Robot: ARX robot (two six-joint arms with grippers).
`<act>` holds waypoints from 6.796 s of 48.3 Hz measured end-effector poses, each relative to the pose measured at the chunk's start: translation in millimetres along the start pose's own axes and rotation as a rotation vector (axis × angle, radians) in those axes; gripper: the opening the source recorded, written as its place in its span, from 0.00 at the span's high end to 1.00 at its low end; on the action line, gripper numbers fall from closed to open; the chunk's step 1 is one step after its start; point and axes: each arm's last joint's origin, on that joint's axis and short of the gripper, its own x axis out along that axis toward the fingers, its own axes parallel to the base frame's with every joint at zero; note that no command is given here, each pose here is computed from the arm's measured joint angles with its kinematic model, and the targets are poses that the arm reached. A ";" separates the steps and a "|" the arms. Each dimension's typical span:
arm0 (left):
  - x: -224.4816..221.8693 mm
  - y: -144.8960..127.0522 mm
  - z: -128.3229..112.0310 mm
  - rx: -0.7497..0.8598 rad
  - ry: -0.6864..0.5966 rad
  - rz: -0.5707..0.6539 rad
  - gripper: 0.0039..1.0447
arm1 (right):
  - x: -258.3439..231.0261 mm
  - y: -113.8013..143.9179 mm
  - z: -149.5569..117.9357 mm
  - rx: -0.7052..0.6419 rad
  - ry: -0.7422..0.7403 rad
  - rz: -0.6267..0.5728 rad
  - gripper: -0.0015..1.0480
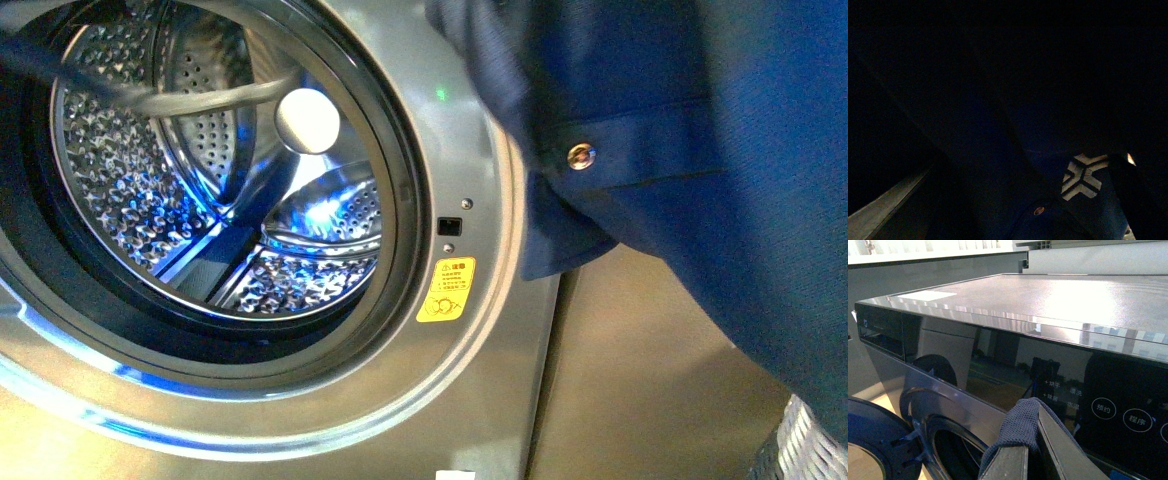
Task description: Put clothes into washing machine
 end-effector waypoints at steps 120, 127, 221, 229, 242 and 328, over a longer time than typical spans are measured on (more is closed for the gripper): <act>-54.9 30.3 57.6 0.068 -0.218 0.311 0.96 | -0.7 -0.5 0.6 0.001 -0.002 -0.001 0.37; -78.4 35.7 66.1 0.135 -0.173 0.334 0.96 | -0.7 -0.5 0.6 0.001 -0.002 -0.001 0.17; -188.7 68.7 128.4 0.224 0.086 0.862 0.96 | -0.9 -0.3 0.8 0.002 -0.002 0.002 0.07; -192.1 60.5 88.5 0.185 0.077 0.875 0.96 | -0.9 -0.3 0.8 0.002 -0.002 0.003 0.07; -193.2 60.2 51.4 0.141 0.066 0.934 0.96 | -0.9 -0.3 0.8 0.002 -0.002 0.003 0.07; -86.6 160.1 -153.9 -0.057 0.270 1.128 0.96 | -0.9 -0.3 0.8 0.002 -0.002 0.003 0.07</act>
